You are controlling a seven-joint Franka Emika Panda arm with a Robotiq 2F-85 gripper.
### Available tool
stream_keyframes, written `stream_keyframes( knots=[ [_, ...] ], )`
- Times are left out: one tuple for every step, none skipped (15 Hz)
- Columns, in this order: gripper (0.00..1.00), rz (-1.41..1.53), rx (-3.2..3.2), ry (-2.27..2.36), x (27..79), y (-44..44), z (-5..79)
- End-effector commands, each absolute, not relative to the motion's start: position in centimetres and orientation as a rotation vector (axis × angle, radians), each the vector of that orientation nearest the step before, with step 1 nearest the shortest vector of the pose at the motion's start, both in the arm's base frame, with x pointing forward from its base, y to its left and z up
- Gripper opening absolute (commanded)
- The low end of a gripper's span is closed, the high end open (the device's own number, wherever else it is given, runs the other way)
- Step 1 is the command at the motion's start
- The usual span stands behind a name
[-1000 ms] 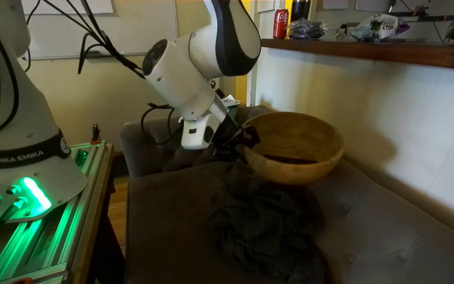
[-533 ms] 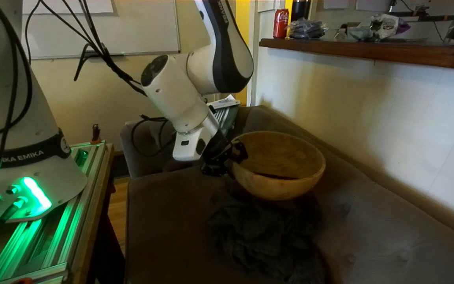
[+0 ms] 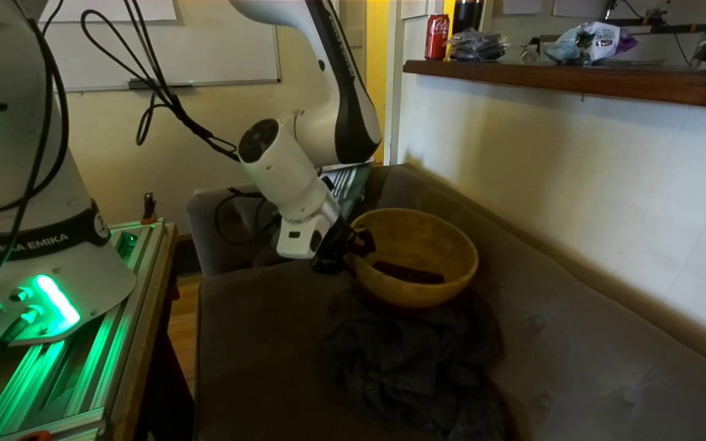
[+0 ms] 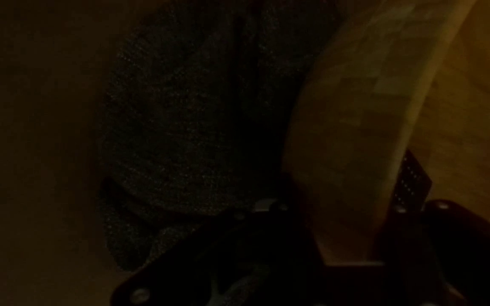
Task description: Put the wooden bowl on top of the brown cloth on the sofa.
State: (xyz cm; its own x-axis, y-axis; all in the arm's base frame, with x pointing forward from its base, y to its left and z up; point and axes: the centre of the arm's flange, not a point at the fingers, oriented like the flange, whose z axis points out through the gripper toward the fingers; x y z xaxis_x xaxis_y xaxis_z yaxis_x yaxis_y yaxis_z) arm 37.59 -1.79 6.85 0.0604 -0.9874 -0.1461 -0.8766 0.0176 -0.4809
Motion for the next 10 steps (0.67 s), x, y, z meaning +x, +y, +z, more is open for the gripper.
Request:
stream_keyframes(
  knots=[
    [0.04, -0.401, -1.762, 1.939, 39.5, -2.2, 5.1],
    [0.04, -0.406, -1.761, 1.967, 39.6, -3.0, 4.9],
    [0.04, -0.405, -1.806, 1.975, 39.4, -3.7, 4.7],
    [0.04, -0.412, -1.841, 1.984, 39.1, -4.1, 4.4],
    [0.04, -0.396, -1.889, 1.989, 38.7, -4.3, 3.8],
    [0.04, -0.378, -1.926, 1.998, 38.2, -4.3, 3.1],
    [0.04, -0.357, -1.964, 1.999, 37.8, -4.1, 2.3],
    [0.04, -0.334, -1.988, 1.998, 37.6, -3.8, 1.5],
    [0.04, -0.313, -1.998, 1.998, 37.5, -3.3, 0.8],
    [0.04, -0.298, -2.002, 1.998, 37.4, -2.9, 0.4]
  ],
)
